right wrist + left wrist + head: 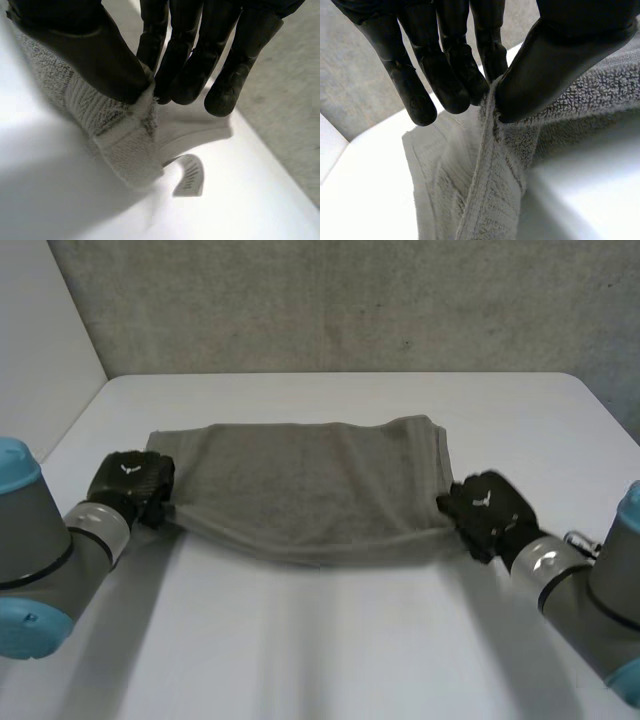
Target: Fold the towel.
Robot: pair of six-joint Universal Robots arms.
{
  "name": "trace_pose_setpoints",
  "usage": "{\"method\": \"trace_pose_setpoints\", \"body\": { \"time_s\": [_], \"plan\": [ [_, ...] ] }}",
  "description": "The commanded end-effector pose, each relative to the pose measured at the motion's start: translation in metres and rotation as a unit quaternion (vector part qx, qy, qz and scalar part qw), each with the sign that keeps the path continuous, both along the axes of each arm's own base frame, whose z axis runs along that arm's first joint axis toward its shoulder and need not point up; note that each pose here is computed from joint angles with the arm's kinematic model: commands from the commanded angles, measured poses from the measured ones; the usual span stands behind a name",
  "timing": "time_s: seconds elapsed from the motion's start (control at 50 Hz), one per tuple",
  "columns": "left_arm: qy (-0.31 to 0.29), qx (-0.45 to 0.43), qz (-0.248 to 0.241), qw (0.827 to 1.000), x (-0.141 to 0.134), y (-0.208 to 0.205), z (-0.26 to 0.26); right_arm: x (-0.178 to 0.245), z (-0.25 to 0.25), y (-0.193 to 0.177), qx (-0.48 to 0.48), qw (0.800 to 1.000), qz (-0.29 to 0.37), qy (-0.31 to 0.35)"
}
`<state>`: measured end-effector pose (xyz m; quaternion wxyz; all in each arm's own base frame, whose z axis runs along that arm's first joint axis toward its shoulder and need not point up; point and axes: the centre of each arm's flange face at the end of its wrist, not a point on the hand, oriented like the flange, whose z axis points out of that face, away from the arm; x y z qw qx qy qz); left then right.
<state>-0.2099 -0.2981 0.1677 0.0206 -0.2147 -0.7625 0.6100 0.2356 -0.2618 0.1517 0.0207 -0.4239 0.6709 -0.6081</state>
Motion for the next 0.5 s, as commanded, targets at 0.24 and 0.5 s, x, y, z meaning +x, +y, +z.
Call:
{"method": "trace_pose_setpoints", "body": {
  "time_s": [0.24, 0.5],
  "plan": [
    [0.084, -0.116, -0.04, 0.989, 0.01, 0.01, 0.111, -0.013, 0.135, -0.002, 0.033, 0.995, -0.034, -0.085],
    [0.188, -0.126, -0.119, 0.967, 0.017, 0.024, 0.157, -0.035, 0.214, -0.011, -0.008, 0.988, -0.027, -0.154]
  ]
}}
